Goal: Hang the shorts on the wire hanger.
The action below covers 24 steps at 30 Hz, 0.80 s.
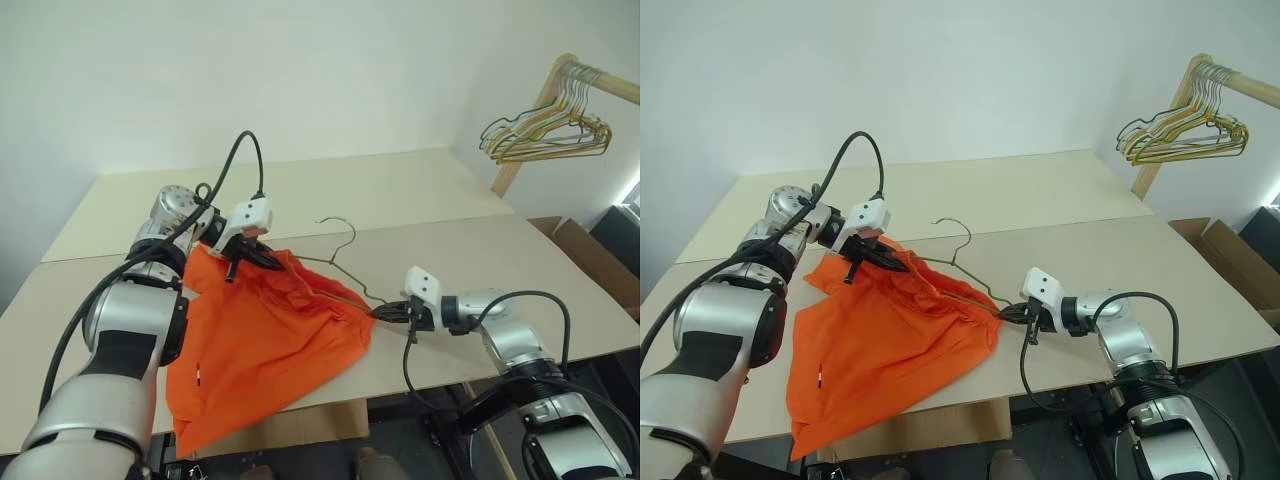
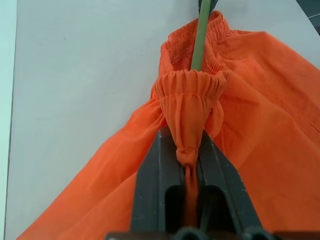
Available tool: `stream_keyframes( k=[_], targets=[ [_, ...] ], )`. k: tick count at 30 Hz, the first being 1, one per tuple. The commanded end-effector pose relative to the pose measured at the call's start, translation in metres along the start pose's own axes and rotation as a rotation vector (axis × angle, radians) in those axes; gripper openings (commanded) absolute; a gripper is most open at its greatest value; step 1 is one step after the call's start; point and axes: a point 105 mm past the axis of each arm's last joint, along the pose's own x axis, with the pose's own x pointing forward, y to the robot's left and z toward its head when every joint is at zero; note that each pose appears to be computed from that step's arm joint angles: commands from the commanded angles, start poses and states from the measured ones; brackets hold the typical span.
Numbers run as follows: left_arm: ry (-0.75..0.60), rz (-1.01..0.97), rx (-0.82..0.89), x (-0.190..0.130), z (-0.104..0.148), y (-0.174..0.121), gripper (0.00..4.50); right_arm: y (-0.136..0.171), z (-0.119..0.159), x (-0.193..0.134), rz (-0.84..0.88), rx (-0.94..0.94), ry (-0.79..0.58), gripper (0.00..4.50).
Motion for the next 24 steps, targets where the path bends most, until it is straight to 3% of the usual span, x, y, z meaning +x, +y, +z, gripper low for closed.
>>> stream_keyframes(
  k=[1, 7, 10, 15, 20, 24],
  targets=[
    [-0.020, 0.055, 0.028, -0.008, 0.009, 0.008, 0.02, 0.000, 0.012, -0.001, 0.009, -0.054, -0.029, 0.00],
    [-0.020, 0.096, 0.037, -0.007, 0.012, 0.013, 0.02, 0.000, 0.013, -0.001, 0.000, -0.090, -0.034, 0.00],
    [-0.020, 0.094, 0.049, -0.008, 0.013, 0.013, 0.00, 0.005, 0.016, -0.005, 0.042, -0.106, -0.035, 0.79],
    [-0.008, 0.099, 0.085, -0.013, 0.016, 0.014, 0.00, -0.003, 0.013, -0.014, -0.008, -0.078, -0.045, 2.52],
    [-0.017, 0.119, 0.104, -0.020, 0.021, 0.017, 0.00, -0.028, 0.013, -0.039, -0.171, 0.019, -0.086, 4.35],
    [-0.013, 0.138, 0.116, -0.023, 0.022, 0.019, 0.00, -0.040, 0.008, -0.073, -0.252, 0.224, -0.167, 4.35]
  ],
)
